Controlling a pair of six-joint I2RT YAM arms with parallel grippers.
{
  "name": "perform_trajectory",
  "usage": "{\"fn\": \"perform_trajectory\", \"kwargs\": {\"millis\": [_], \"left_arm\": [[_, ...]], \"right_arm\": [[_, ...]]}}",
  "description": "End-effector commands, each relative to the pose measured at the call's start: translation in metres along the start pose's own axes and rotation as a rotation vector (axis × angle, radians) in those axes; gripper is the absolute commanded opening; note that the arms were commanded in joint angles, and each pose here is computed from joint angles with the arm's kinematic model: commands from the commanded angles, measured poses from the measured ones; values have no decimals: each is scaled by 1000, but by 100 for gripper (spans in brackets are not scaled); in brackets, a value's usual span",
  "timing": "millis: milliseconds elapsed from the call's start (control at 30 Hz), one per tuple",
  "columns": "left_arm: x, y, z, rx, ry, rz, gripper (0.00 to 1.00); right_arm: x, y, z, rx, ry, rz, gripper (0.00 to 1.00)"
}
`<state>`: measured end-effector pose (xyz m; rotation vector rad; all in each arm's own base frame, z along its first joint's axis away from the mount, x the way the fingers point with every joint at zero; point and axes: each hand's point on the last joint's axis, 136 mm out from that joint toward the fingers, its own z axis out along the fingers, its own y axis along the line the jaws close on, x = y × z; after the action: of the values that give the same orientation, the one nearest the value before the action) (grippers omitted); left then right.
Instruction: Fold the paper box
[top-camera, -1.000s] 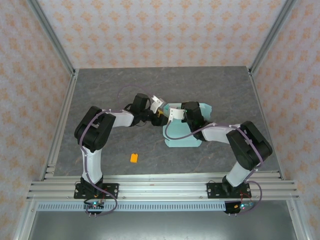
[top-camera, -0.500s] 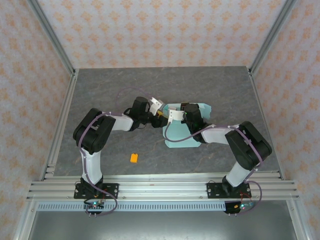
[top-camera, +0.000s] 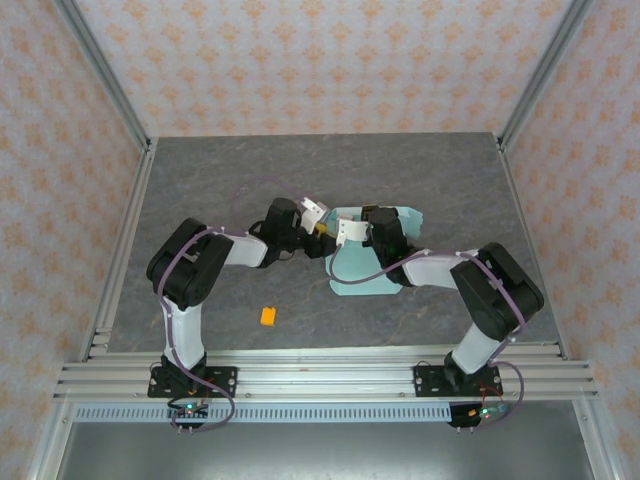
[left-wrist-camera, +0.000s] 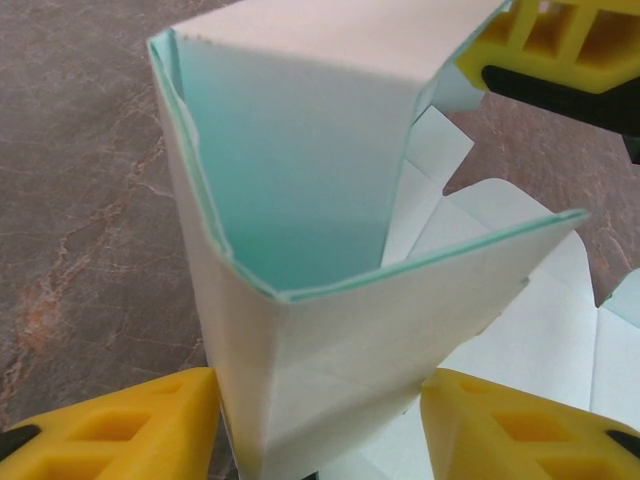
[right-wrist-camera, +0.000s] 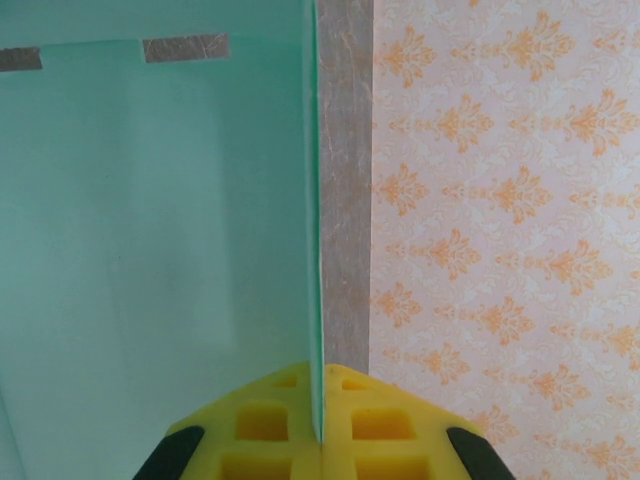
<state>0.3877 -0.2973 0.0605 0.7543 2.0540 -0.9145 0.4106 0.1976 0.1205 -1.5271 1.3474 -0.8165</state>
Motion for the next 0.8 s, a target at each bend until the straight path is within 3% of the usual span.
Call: {"fn": "perform_trajectory", "kwargs": {"millis": [0,300,500,633,767], "left_arm": [[-19,-20,-11,54,-16,56,61],[-16,-1,-44,18,-7,7,71],[-9,15,-62,-3,-14,-51,71],[-9,25,-66,-26,-34,-80,67],[-7,34,-53,-19,11,-107,57]], "right_arm": [[-2,-4,-5,-6,-12,27,0],[-1,-3,-4,-14,-8,22,0],[-2,-3,-1,-17,-11,22,0],[-2,-3,0,-18,-12,20,0],[-3,-4,1,-18,-12,21,0]]}}
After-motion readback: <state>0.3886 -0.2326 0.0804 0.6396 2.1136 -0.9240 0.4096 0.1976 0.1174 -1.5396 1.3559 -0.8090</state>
